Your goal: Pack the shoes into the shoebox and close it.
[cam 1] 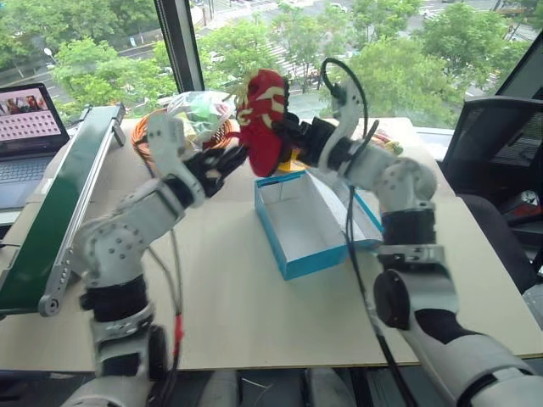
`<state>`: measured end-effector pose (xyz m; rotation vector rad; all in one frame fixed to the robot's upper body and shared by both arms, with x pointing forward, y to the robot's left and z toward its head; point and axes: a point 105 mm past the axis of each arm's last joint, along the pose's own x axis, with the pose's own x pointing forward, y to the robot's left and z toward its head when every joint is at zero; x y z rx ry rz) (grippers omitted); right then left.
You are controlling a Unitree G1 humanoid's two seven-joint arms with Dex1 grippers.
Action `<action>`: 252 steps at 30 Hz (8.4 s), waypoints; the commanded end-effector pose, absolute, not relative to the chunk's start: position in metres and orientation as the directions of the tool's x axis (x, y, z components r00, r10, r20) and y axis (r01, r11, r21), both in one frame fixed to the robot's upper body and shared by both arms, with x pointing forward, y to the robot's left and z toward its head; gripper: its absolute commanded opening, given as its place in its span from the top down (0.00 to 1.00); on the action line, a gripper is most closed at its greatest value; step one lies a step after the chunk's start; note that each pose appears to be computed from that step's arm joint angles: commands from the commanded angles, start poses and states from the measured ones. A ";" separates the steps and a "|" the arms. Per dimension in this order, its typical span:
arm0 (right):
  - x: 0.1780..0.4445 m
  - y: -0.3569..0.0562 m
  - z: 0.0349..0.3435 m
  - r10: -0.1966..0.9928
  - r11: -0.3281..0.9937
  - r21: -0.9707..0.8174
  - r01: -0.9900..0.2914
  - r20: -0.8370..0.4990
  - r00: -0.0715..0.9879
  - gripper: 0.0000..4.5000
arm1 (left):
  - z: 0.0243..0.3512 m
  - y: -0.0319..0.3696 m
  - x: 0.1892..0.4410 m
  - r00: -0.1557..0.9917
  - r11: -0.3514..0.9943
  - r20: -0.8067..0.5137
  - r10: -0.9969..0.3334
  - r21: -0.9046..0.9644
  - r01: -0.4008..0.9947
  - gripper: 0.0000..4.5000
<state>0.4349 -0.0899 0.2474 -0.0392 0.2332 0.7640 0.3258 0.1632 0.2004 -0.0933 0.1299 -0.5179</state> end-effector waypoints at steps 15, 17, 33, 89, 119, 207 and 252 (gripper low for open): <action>0.432 -0.142 0.149 0.553 0.746 0.027 -0.666 -0.584 0.595 0.92 | 0.168 0.138 0.302 0.811 0.821 -0.162 -0.562 0.006 0.571 0.25; 0.429 -0.148 0.141 0.532 0.756 0.035 -0.653 -0.613 0.583 0.92 | 0.166 0.137 0.301 0.813 0.823 -0.163 -0.560 0.003 0.568 0.25; 0.432 -0.141 0.145 0.438 0.787 -0.118 -0.605 -0.583 0.684 0.27 | 0.159 0.130 0.295 0.822 0.834 -0.156 -0.547 -0.016 0.552 0.24; 0.330 0.054 0.213 0.992 0.124 -0.148 -0.981 -0.003 0.126 0.00 | 0.178 0.435 0.215 0.855 0.840 -0.005 0.519 0.190 -0.509 0.01; 0.337 0.043 0.209 0.982 0.183 -0.138 -0.973 -0.027 0.189 0.00 | 0.143 0.508 0.199 0.881 0.886 -0.168 0.441 0.235 -0.399 0.01; 0.370 -0.047 0.200 0.874 0.441 0.610 -0.658 -0.127 0.468 0.00 | 0.243 0.191 0.338 0.899 0.922 0.218 -0.380 0.008 0.388 0.42; 0.426 -0.088 0.319 0.709 0.678 0.174 -0.715 0.105 0.698 0.87 | 0.183 0.163 0.285 0.808 0.798 -0.109 -0.579 0.129 0.589 0.00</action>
